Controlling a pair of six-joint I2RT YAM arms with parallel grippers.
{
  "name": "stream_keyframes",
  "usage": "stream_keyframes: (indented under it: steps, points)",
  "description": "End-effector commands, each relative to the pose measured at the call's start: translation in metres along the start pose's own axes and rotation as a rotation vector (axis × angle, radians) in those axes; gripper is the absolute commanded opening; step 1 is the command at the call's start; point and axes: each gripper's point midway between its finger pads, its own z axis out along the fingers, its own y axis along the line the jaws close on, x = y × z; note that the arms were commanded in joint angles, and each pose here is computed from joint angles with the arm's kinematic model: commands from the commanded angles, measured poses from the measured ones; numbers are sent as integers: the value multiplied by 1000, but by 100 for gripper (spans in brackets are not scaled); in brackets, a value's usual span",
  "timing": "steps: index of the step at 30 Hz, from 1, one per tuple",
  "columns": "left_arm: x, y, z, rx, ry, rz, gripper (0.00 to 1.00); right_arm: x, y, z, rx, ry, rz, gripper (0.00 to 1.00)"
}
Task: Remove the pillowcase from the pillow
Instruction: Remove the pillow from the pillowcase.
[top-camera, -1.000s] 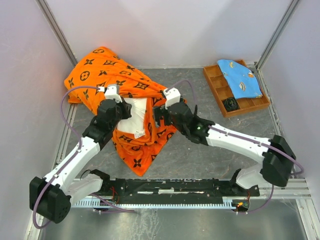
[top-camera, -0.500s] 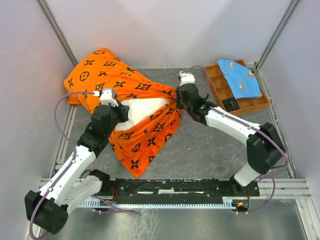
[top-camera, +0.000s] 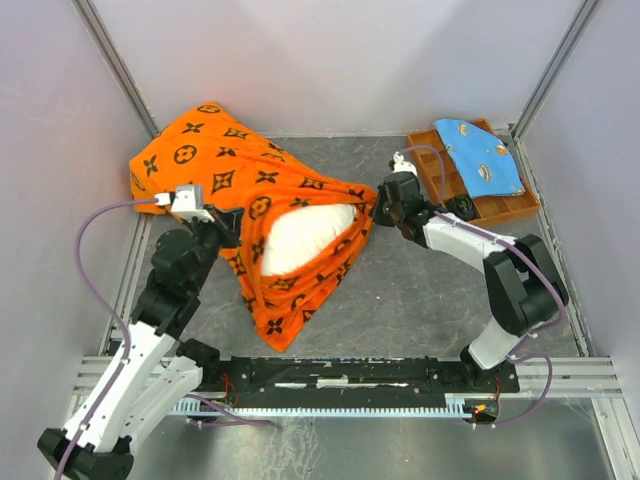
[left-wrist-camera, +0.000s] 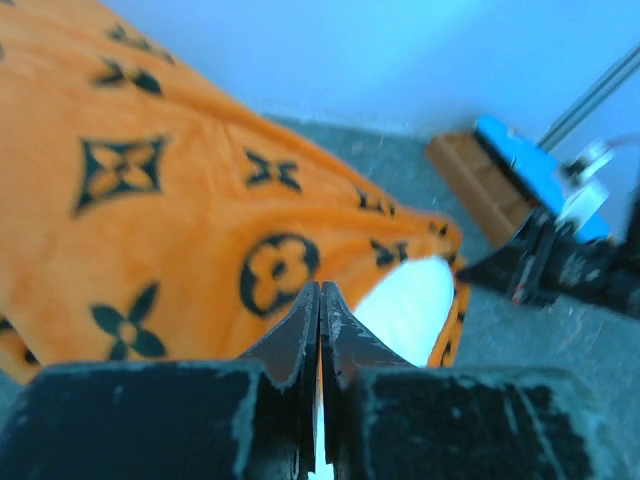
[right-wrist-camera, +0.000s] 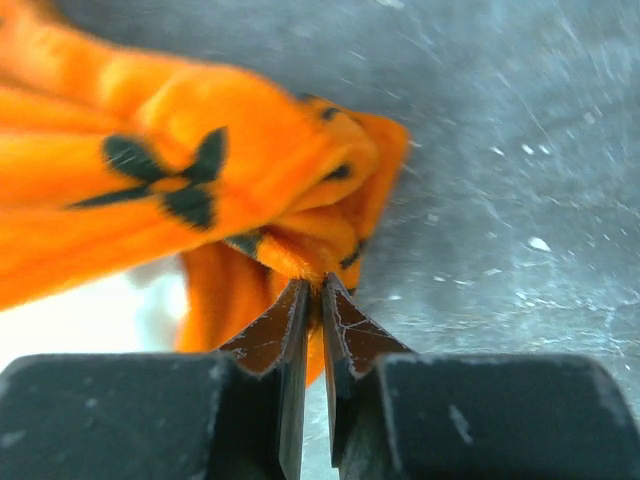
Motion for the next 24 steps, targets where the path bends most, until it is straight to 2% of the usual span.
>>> stream_keyframes:
  steps: [1,4,7,10,12,15,18,21,24]
  points:
    - [-66,-10,-23,28,-217,-10,3,42,-56,28,80,102,211,16]
    - [-71,-11,-31,34,-235,-13,3,48,-68,29,92,112,234,19]
    - [-73,-13,-23,33,-229,-12,3,36,-60,23,61,91,212,31]
    - [-71,-19,6,31,-203,-8,3,24,-54,13,40,63,190,43]
    - [-51,-35,33,52,-108,7,3,18,-50,9,28,48,189,46]
    - [5,-92,58,157,115,61,3,14,-46,4,11,38,192,50]
    - [47,-131,84,187,295,126,3,13,-46,0,12,37,190,53]
    - [67,-160,89,223,376,163,3,12,-49,-6,27,36,174,56]
    - [82,-180,76,271,416,187,3,8,-51,-14,37,22,160,58]
